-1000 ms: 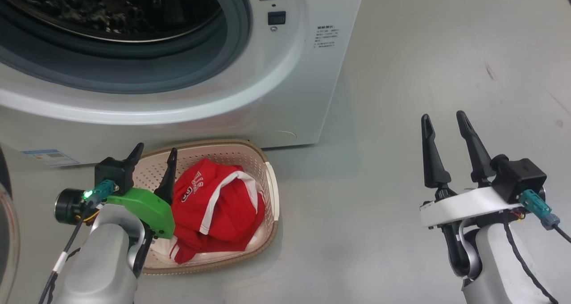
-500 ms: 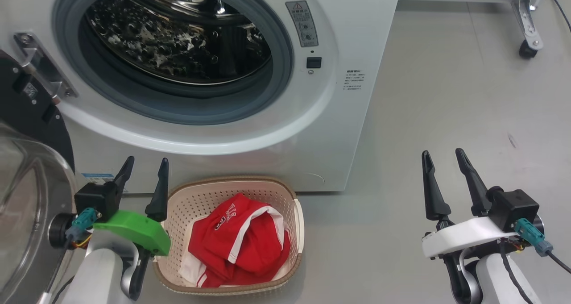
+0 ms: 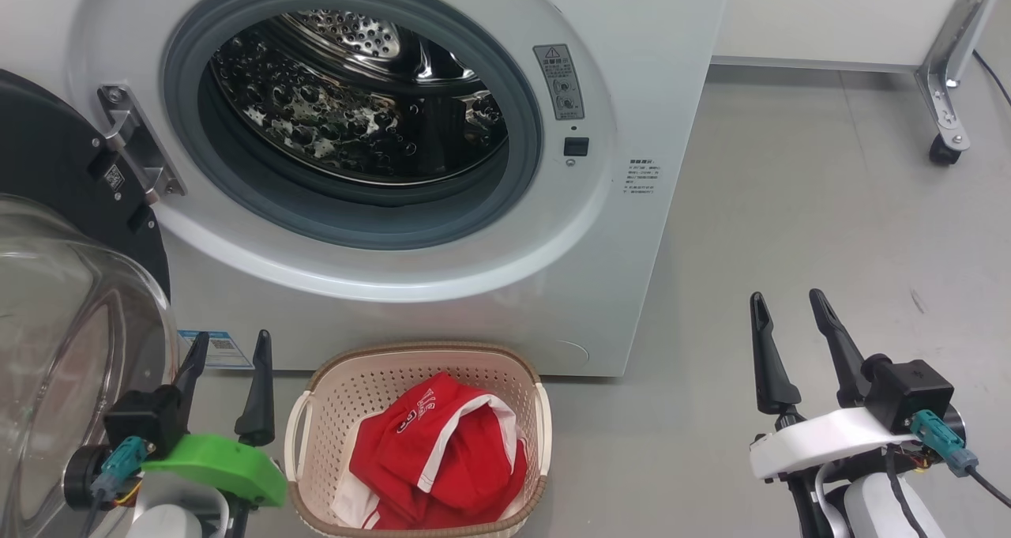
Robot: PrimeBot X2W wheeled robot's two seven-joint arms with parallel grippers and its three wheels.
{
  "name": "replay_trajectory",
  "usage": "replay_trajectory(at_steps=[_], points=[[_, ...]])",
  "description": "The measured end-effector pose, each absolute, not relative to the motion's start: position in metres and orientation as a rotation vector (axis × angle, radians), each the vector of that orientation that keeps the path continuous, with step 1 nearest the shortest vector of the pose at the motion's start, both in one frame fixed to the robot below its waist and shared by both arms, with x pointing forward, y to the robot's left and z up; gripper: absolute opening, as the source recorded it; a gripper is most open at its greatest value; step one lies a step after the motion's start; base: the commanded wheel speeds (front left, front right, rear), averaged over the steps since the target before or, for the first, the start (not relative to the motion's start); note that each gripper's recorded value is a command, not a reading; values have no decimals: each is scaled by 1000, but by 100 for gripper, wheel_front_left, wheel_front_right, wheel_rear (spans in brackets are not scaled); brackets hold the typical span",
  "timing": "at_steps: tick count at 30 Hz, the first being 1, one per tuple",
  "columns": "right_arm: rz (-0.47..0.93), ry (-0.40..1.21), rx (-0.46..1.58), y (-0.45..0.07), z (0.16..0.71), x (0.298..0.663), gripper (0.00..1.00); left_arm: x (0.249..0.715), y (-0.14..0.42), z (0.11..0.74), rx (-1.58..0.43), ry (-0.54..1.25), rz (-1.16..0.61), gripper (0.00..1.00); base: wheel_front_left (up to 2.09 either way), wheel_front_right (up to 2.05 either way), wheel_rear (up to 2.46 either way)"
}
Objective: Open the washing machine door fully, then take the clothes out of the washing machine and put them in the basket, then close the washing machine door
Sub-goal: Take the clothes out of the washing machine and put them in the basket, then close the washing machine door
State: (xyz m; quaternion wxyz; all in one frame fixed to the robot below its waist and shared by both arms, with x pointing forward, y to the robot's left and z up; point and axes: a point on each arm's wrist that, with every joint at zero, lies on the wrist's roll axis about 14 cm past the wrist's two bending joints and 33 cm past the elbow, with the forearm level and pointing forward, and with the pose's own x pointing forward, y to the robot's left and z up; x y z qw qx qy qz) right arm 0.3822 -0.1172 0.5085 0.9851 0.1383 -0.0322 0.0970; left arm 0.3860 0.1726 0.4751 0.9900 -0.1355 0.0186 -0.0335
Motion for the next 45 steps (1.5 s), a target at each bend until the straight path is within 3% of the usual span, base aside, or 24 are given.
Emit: replay_trajectory(at_steps=[45], points=[[175, -80, 284, -125, 512, 381, 100, 374, 171, 492, -267, -30, -79, 100, 0, 0, 0]])
